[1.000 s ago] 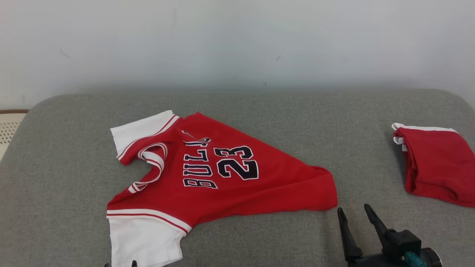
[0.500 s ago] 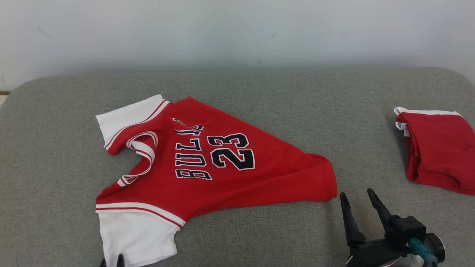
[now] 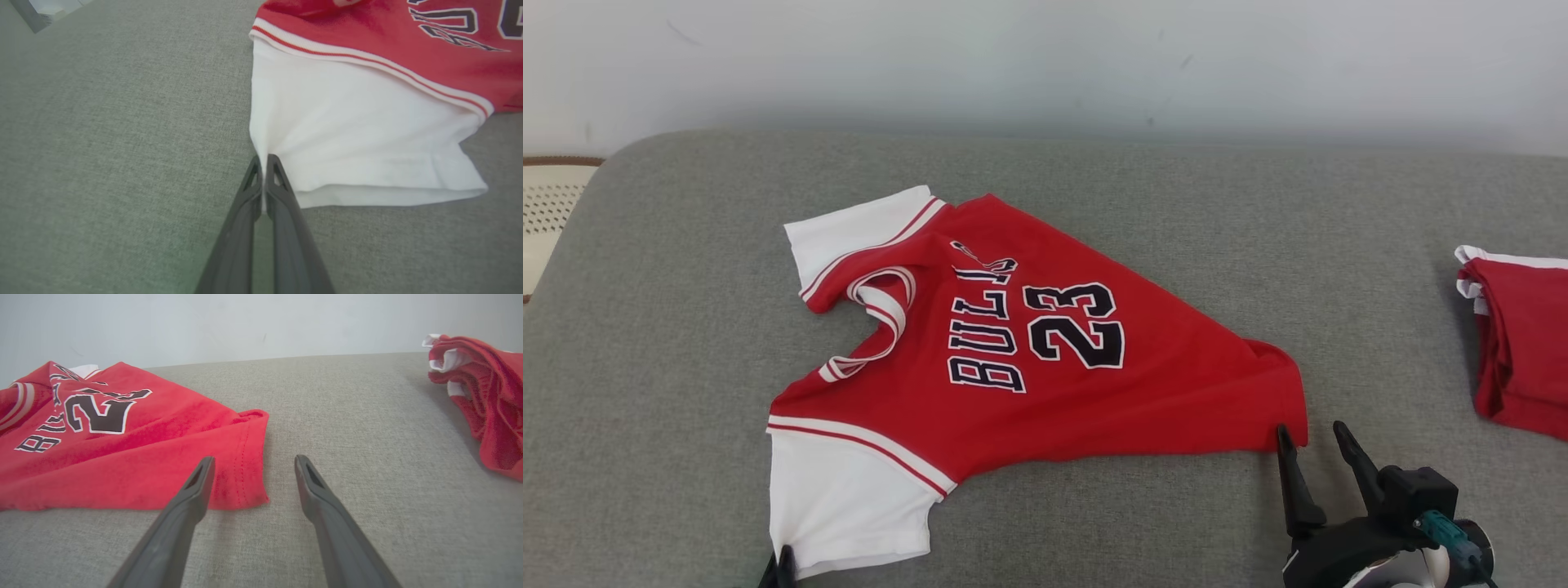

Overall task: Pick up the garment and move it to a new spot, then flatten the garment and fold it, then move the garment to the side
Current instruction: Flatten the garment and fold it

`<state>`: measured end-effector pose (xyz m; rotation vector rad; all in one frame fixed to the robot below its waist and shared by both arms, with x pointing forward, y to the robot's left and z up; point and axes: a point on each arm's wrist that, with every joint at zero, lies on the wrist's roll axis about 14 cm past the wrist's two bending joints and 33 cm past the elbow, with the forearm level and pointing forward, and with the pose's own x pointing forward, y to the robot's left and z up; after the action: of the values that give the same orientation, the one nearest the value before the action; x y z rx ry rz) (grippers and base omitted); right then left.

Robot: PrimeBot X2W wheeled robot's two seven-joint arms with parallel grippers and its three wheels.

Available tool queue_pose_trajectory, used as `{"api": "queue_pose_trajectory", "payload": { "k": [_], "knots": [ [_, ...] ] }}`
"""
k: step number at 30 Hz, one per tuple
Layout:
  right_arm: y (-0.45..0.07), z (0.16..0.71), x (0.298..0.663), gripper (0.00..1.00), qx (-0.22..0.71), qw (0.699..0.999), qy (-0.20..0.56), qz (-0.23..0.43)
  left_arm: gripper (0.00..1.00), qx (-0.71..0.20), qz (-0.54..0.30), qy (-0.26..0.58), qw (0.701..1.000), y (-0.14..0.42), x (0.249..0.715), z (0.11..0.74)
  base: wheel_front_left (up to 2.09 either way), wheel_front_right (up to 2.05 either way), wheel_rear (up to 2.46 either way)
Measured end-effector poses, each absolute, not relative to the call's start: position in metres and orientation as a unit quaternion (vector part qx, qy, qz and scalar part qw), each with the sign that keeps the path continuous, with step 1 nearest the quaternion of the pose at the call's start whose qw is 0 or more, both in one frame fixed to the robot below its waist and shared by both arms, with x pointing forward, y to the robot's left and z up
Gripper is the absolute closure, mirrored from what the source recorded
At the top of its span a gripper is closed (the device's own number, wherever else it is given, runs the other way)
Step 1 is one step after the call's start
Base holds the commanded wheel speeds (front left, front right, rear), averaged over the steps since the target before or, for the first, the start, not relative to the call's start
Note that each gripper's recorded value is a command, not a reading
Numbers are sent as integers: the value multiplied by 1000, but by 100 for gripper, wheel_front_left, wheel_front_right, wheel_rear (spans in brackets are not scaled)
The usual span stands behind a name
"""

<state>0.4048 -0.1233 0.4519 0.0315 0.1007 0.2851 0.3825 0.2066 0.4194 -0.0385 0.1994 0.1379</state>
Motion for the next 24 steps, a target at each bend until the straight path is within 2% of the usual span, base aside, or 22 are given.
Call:
{"api": "queue_pose_trajectory", "payload": {
  "k": [9,17,19,20,21,23,24],
  "knots": [
    [-108,425,412,0,21,983,92,160,100,-14,85,103,991,222,374,417,0,0,0],
    [-99,424,412,1,23,980,96,173,100,-9,77,96,992,218,374,422,0,0,0],
    [-98,424,411,10,21,979,97,176,100,-9,75,95,993,216,374,423,0,0,0],
    [-98,423,410,22,21,979,100,176,100,-9,73,94,993,215,374,424,0,0,0],
    [-98,421,409,46,21,979,103,177,100,-9,73,93,993,215,374,424,0,0,0],
    [-98,418,407,58,21,978,108,177,100,-9,71,92,993,214,374,425,0,0,0],
    [-98,418,406,71,22,978,109,177,100,-9,71,91,993,214,374,426,0,0,0]
  ]
}}
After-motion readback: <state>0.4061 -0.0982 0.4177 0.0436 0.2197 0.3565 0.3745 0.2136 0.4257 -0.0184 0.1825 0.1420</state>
